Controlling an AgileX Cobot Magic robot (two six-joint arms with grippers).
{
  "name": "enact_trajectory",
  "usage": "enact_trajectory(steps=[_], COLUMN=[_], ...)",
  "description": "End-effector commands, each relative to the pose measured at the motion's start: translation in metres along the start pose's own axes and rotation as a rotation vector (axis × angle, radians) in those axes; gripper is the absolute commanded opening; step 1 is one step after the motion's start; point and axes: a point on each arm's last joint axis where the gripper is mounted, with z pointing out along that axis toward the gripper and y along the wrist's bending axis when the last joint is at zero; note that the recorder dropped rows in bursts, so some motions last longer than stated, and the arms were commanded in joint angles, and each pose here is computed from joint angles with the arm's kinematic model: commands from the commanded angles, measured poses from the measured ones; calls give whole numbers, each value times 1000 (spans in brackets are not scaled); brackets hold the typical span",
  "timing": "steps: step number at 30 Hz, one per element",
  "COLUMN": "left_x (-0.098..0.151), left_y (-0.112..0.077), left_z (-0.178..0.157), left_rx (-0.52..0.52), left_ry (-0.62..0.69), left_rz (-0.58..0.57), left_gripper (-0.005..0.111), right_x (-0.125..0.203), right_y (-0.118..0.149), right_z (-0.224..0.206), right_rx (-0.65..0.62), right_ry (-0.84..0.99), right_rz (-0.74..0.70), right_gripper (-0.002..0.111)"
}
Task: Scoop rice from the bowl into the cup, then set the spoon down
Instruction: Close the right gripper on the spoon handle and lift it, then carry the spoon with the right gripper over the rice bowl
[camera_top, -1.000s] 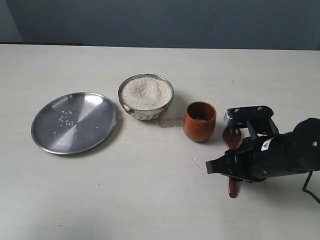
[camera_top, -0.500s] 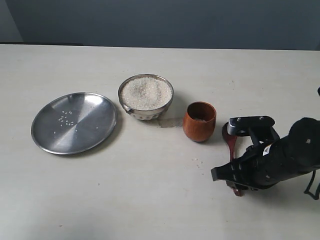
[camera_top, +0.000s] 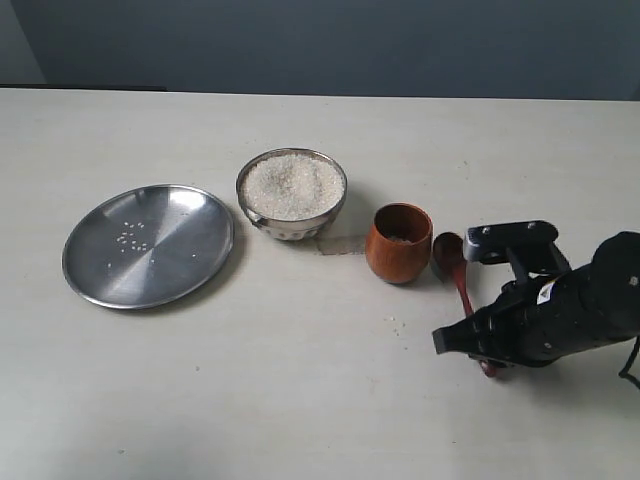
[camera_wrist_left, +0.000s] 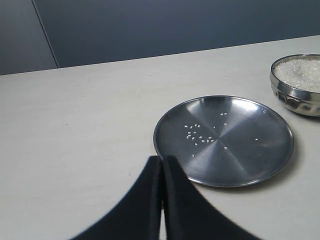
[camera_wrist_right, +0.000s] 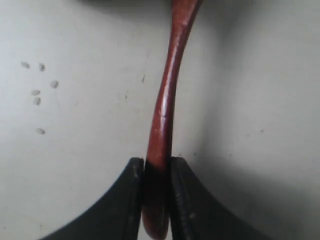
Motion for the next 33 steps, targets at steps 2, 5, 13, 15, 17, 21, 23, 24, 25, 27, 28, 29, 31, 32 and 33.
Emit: enact_trajectory(steps=[2, 5, 13, 15, 17, 21, 23, 24, 25, 27, 28, 29, 31, 32, 33], left_x=[1, 1, 1, 1, 1, 1, 1, 1, 1, 1, 1, 1, 1, 1, 1], left_y=[0, 0, 0, 0, 0, 0, 0, 0, 0, 0, 0, 0, 0, 0, 0], left_z=[0, 0, 0, 0, 0, 0, 0, 0, 0, 0, 0, 0, 0, 0, 0], left_rx=[-3, -3, -3, -3, -3, -3, -3, -3, -3, -3, -3, -3, -3, -3, -3], left_ry=[-3, -3, -3, -3, -3, -3, -3, -3, -3, -3, -3, -3, -3, -3, -3], left_rz=[4, 4, 4, 4, 4, 4, 4, 4, 4, 4, 4, 4, 4, 4, 4], left_gripper=[0, 0, 0, 0, 0, 0, 0, 0, 0, 0, 0, 0, 0, 0, 0], right_x=[-10, -15, -61, -75, -89, -111, -120, -125, -131, -140, -144, -149, -156, -161, -164], right_y=[-13, -16, -15, -14, -9, 10, 22, 28, 35, 48, 53, 61, 72, 81, 87], right_z=[-23, -34, -74, -88, -102, -120, -121, -120, -119, -112, -108, -102, -90, -84, -81], right_rx=[17, 32, 130, 159, 178, 187, 189, 191, 191, 198, 197, 197, 203, 209, 210], right_ry=[-111, -120, -45, -38, -46, -64, -39, -18, -7, 43, 63, 91, 130, 147, 155], right_rz=[12, -37, -144, -169, -211, -312, -348, -366, -384, -416, -427, -442, -467, -480, -493], right_gripper=[-1, -1, -1, -1, -1, -1, -1, -1, -1, -1, -1, -1, -1, -1, -1])
